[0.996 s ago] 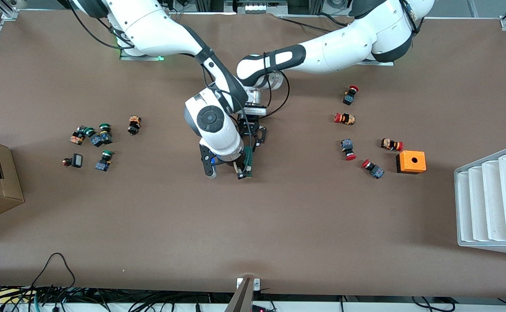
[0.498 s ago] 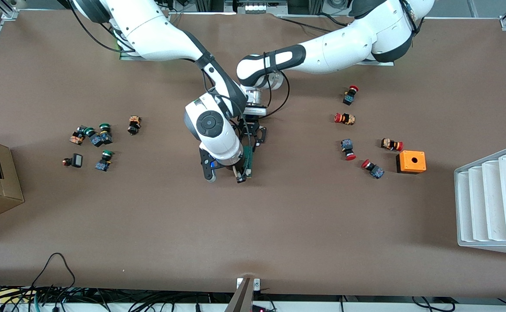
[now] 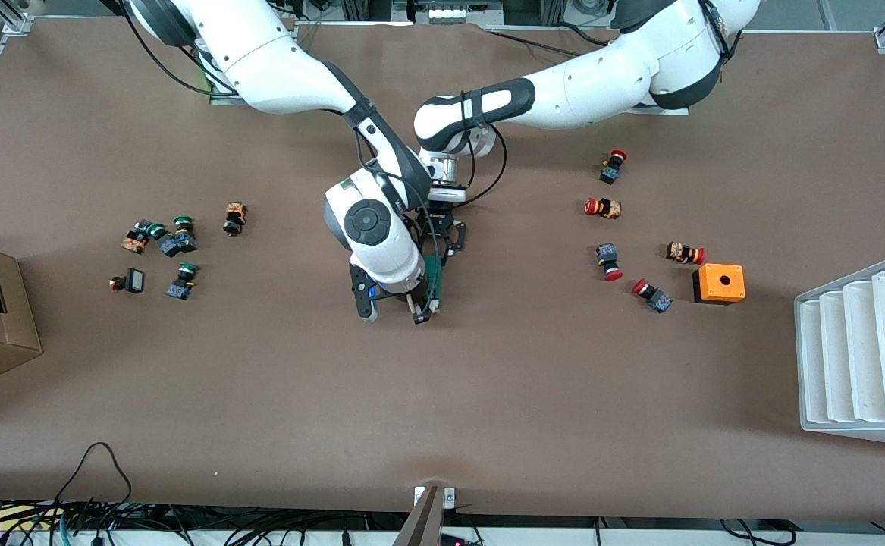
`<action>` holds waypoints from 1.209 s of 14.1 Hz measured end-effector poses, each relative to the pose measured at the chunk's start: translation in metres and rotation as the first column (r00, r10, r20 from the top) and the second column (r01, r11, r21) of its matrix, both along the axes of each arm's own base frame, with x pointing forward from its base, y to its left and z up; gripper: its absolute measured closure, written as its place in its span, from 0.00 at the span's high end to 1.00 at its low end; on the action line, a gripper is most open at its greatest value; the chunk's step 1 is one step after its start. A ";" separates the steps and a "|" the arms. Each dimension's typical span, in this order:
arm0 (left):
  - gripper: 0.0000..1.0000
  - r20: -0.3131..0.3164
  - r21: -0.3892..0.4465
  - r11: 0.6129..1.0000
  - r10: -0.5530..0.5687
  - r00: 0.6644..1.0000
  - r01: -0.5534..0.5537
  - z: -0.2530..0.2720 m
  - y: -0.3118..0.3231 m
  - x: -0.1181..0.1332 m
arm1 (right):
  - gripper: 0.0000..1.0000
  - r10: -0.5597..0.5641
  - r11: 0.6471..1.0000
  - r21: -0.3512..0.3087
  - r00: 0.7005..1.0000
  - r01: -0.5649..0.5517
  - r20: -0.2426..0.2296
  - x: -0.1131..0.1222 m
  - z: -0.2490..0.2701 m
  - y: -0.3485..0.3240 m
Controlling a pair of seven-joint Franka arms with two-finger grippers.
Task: Close load switch with both arms
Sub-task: 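Open the right gripper and withdraw it from the switch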
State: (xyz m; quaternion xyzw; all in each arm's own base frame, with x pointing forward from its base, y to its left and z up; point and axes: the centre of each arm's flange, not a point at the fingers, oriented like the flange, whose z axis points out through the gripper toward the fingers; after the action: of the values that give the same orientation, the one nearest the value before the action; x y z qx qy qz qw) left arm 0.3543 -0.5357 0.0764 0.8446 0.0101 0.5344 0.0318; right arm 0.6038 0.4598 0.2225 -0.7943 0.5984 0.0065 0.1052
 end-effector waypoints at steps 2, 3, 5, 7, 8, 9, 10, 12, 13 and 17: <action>0.52 0.000 0.000 1.000 0.000 1.000 0.000 0.000 0.000 0.000 | 0.23 0.001 1.000 0.000 1.000 -0.001 0.000 0.000 0.000 0.000; 0.52 0.000 0.000 1.000 0.000 1.000 0.000 0.000 0.000 0.000 | 0.23 0.001 1.000 0.000 1.000 -0.001 0.000 0.000 0.000 0.000; 0.52 0.000 0.000 1.000 0.000 1.000 0.000 0.000 0.000 0.000 | 0.25 -0.001 1.000 0.001 1.000 0.001 0.001 0.001 0.000 -0.001; 0.52 0.000 0.000 1.000 0.000 1.000 0.000 0.000 0.000 0.000 | 0.41 0.001 1.000 -0.008 1.000 -0.001 -0.008 0.007 0.004 -0.008; 0.52 0.000 0.000 1.000 0.000 1.000 0.000 0.000 0.000 0.000 | 0.51 0.016 1.000 -0.017 1.000 -0.017 -0.015 0.012 0.009 -0.014; 0.52 0.000 0.000 1.000 0.000 1.000 0.000 0.000 0.000 0.000 | 0.62 0.043 0.999 -0.025 0.999 -0.044 -0.019 0.016 0.020 -0.021; 0.52 0.000 0.000 1.000 0.000 1.000 0.000 0.000 0.000 0.000 | 0.71 0.080 0.996 -0.034 0.997 -0.081 -0.023 0.020 0.034 -0.029; 0.52 0.000 0.000 1.000 0.000 1.000 0.000 0.000 0.000 0.000 | 0.99 0.198 0.978 -0.063 0.979 -0.201 -0.051 0.027 0.088 -0.056; 0.52 0.000 0.000 1.000 0.000 1.000 0.000 0.000 0.000 0.000 | 1.00 0.242 0.967 -0.070 0.969 -0.246 -0.059 0.029 0.108 -0.069; 0.85 0.004 -0.005 1.000 0.011 1.000 -0.011 0.012 -0.003 0.012 | 1.00 0.443 0.890 -0.071 0.891 -0.450 -0.099 0.035 0.185 -0.145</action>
State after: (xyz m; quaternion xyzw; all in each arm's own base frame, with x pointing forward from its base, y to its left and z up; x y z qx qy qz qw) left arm 0.3665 -0.5385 0.0883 0.8433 0.0158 0.5364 0.0311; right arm 0.6388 0.3152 0.4074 -0.9136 0.4032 0.0346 0.0401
